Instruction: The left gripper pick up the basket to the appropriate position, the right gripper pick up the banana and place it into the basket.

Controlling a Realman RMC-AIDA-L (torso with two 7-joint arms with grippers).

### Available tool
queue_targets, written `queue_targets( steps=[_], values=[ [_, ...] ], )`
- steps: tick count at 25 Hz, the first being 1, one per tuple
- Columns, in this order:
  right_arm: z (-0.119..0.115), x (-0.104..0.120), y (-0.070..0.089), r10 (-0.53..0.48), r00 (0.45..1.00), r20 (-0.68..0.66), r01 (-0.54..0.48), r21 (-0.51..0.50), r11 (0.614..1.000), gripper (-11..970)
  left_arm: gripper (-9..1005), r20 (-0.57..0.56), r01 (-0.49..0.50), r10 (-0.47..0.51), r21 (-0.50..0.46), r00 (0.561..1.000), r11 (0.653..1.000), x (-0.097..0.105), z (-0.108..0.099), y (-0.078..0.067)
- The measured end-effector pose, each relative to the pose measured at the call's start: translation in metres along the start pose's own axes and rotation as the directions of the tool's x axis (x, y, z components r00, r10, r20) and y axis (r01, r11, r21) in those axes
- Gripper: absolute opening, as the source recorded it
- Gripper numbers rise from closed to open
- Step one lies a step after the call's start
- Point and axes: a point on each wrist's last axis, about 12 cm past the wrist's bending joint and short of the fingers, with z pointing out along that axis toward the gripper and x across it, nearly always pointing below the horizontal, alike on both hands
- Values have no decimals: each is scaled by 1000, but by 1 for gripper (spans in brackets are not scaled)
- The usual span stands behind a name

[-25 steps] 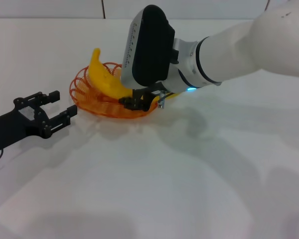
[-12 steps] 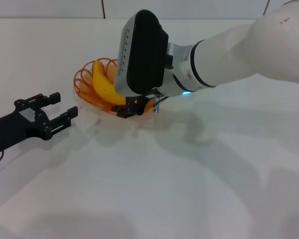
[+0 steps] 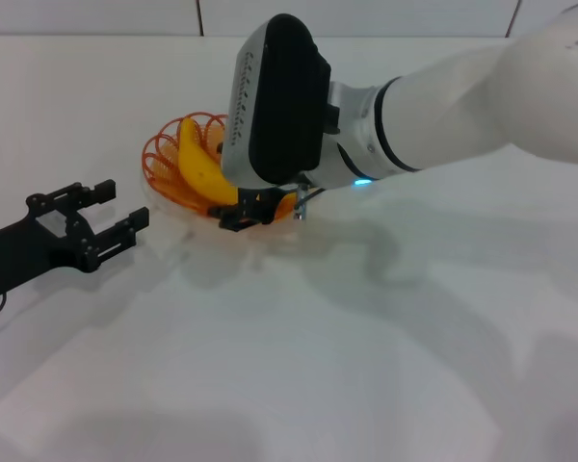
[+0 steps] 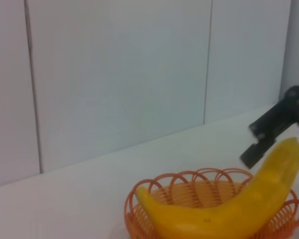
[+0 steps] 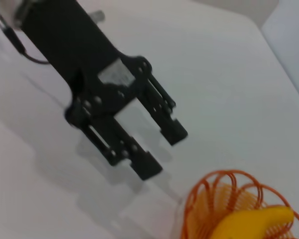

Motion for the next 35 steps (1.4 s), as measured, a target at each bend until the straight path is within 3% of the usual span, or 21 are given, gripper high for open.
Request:
queue_targets(
  steps=[11,22,35],
  values=[
    [-43,21,23,36,992,123,-39,20,999,766,616,0,1,-1,-11,1000,1000,3,-4,-1],
    [-57,66,22,197,950,242,-197,-26,980,763,616,18,-1,1,-24,1000,1000,6,-3,-4],
    [-76,137,8,386,826,410,-389,-81,918,763,616,45,0,2,-39,999,999,4,-1,-3]
  ],
)
